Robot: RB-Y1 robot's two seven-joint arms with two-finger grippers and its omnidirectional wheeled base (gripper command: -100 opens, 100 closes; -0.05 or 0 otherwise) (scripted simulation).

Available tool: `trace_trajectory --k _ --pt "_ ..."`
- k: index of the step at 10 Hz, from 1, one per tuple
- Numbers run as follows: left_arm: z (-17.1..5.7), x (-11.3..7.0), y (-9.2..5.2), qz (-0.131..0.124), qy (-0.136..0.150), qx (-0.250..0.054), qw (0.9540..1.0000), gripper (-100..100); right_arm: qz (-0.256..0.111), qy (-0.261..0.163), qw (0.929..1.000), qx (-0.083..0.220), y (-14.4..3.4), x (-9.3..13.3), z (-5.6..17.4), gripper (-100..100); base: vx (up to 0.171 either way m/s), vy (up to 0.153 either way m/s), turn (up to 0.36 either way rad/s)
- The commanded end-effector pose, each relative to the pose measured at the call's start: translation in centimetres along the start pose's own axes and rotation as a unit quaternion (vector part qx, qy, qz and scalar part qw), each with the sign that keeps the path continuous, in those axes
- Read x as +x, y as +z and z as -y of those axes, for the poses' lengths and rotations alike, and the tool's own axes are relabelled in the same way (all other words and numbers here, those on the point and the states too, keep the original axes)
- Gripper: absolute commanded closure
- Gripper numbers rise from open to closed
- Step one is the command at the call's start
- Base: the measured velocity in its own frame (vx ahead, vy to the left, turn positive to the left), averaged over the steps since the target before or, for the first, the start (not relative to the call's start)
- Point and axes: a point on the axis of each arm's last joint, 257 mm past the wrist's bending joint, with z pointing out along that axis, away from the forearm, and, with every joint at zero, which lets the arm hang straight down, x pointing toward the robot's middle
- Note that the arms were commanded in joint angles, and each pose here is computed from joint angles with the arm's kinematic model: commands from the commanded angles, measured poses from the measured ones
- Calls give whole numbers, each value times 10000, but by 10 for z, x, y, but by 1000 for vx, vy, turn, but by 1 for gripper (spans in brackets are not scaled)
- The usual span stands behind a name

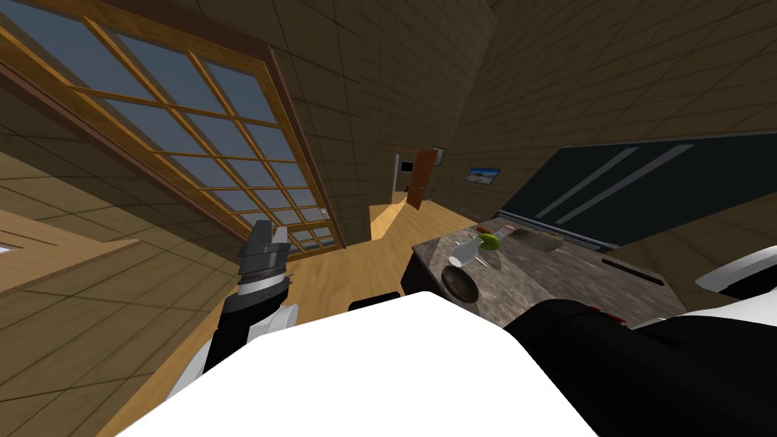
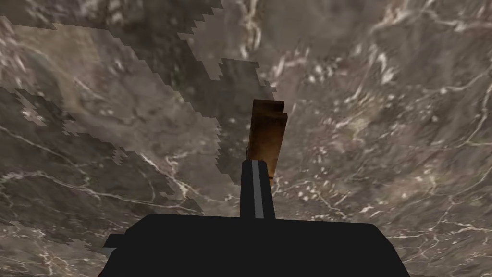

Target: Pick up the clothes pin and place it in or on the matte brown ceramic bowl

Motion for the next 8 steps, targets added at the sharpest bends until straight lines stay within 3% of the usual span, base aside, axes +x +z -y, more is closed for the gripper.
trace_trajectory --k 1,2,3,7,8 --pt "0 0 0 0 0 0 10000 0 0 0 10000 0 0 0 0 100 0 0 0" --pt "0 0 0 0 0 0 10000 0 0 0 10000 0 0 0 0 0 0 0 0" --pt "0 0 0 0 0 0 10000 0 0 -310 9995 -30 -3 -3 -5 -100 -16 16 -12" --pt "0 0 0 0 0 0 10000 0 -97 -1288 9913 -234 -4 -3 -25 -100 -45 34 -22" --pt "0 0 0 0 0 0 10000 0 -96 -1335 9907 -234 -4 -3 -25 -100 -41 22 -8"
